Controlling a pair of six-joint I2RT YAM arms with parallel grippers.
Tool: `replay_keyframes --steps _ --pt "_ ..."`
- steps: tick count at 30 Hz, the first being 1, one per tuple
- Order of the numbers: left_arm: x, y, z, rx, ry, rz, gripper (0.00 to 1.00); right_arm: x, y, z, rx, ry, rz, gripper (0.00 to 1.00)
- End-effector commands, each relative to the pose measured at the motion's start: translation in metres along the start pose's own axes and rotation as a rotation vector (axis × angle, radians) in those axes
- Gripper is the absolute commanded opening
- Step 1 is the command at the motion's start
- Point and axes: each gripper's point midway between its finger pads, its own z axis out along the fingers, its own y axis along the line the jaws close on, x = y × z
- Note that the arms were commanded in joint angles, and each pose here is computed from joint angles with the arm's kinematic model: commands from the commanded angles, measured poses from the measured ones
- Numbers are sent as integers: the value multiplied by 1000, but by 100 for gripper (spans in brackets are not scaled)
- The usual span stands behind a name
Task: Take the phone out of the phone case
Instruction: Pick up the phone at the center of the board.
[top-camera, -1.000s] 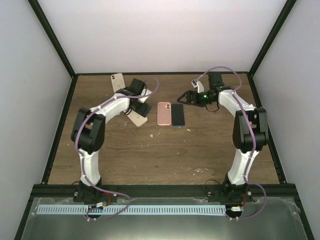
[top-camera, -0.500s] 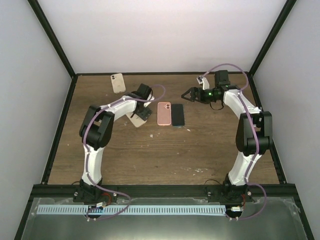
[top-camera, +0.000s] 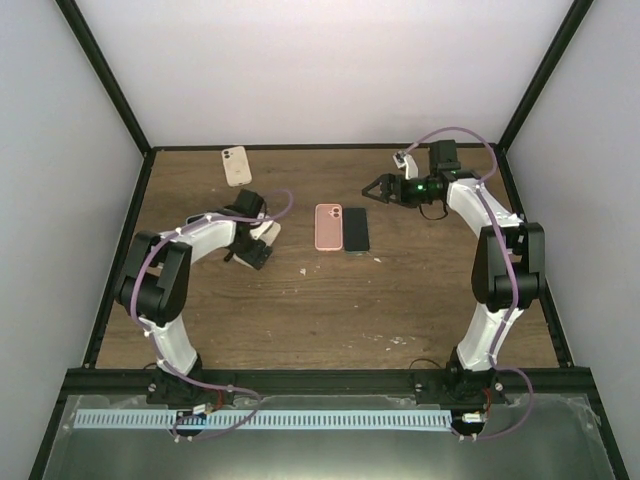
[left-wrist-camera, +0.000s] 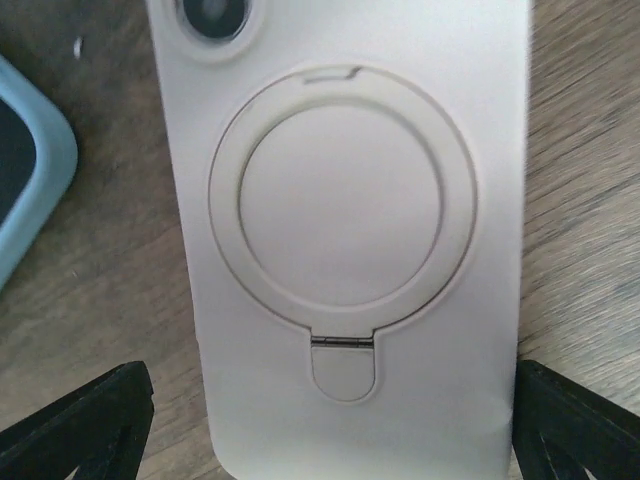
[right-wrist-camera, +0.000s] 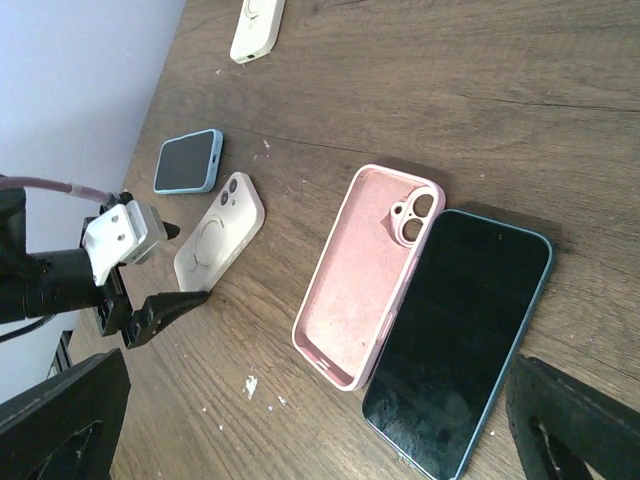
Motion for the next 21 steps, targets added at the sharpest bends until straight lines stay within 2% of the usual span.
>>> replay_keyframes --steps 1,7,12,16,20,21 --pt "24 -2 2 105 65 -86 96 -11 14 -11 -25 -27 -25 100" --pt "17 -12 11 185 58 -109 97 -16 24 -16 -53 -32 -57 100" --pt "5 -12 25 196 72 -119 96 -19 37 -22 -91 -32 -104 100" --pt "-6 -4 34 165 69 -124 91 -20 46 -27 -109 -33 -148 100" --pt "-11 3 39 121 79 -126 83 -22 51 -31 -110 -38 -186 100" --pt "-11 5 40 104 84 -127 74 -22 53 -33 -108 -37 -198 100"
